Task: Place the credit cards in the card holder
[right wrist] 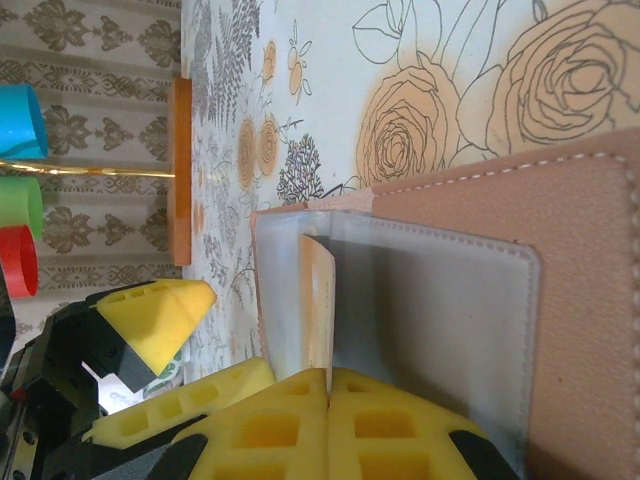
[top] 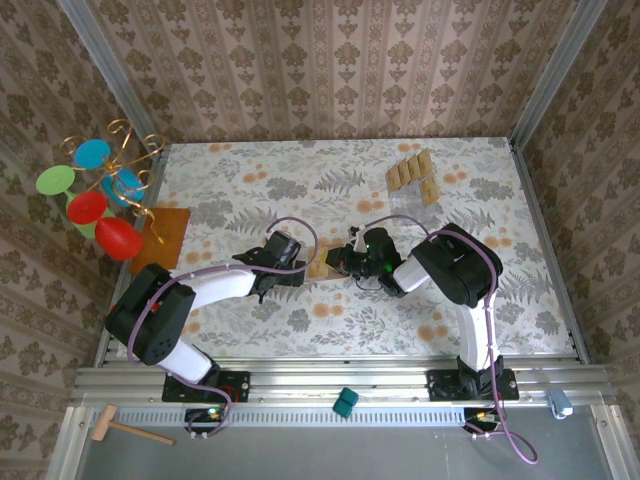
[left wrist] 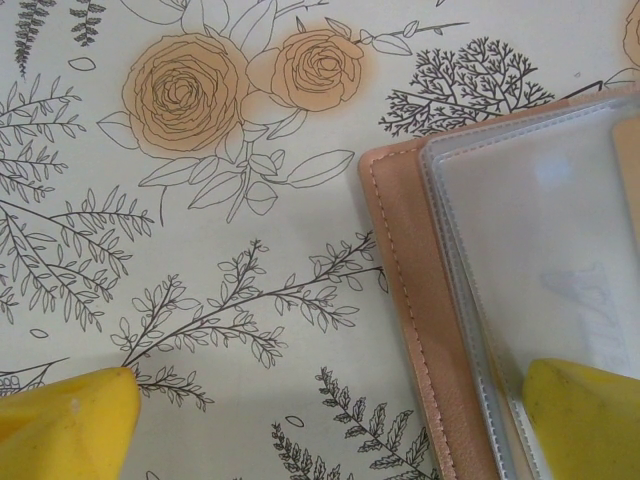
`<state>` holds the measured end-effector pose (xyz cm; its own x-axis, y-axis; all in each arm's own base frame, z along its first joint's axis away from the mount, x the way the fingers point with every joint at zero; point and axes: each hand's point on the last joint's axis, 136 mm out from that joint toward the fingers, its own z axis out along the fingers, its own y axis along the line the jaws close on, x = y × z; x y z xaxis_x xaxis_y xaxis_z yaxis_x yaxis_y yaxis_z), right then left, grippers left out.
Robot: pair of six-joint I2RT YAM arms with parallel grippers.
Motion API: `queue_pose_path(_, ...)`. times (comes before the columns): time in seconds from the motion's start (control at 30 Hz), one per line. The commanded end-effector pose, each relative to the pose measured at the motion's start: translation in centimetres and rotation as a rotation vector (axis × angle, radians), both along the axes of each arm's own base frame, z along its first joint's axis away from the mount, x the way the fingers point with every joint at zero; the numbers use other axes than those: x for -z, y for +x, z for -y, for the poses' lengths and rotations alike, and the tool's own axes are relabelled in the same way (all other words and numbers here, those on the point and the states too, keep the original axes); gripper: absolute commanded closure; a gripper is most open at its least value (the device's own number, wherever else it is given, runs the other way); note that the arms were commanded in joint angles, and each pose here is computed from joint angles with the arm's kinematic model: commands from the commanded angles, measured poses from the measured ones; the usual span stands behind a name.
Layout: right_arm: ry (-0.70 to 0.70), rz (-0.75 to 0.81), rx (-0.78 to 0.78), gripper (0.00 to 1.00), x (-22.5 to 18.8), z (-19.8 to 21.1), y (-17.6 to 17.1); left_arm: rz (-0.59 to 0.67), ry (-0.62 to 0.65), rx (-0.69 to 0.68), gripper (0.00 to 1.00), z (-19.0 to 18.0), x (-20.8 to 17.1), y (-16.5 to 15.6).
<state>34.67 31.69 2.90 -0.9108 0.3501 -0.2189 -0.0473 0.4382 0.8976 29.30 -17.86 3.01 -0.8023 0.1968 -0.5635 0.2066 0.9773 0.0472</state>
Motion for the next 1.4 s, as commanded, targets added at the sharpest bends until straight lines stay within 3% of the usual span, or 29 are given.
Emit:
queue_pose_path(0.0, -0.162, -0.181, -0.025, 0.96, 5.8, 1.5, -3.1, -0.031, 0.021, -0.015, 0.00, -1.0, 0.7, -0.8)
queue_pose_path(0.3, -0.239, -0.163, -0.053, 0.47, 4.5, 1.8, -2.9, -0.031, 0.017, -0.019, 0.00, -1.0, 0.8, -0.8)
queue_pose_path(0.47, -0.285, -0.145, -0.066, 0.29, 3.4, 1.9, -2.5, -0.029, 0.008, -0.020, 0.00, -0.9, 0.8, -0.7)
queue_pose_path(0.73, -0.307, -0.096, -0.081, 0.23, 0.6, 1.4, -1.0, -0.024, -0.006, -0.016, 0.00, -0.7, 0.8, -0.7)
queue_pose_path(1.37, -0.312, -0.016, -0.014, 0.20, -5.6, 3.4, 1.8, 0.014, -0.067, -0.010, 0.00, -0.3, -1.2, 0.2)
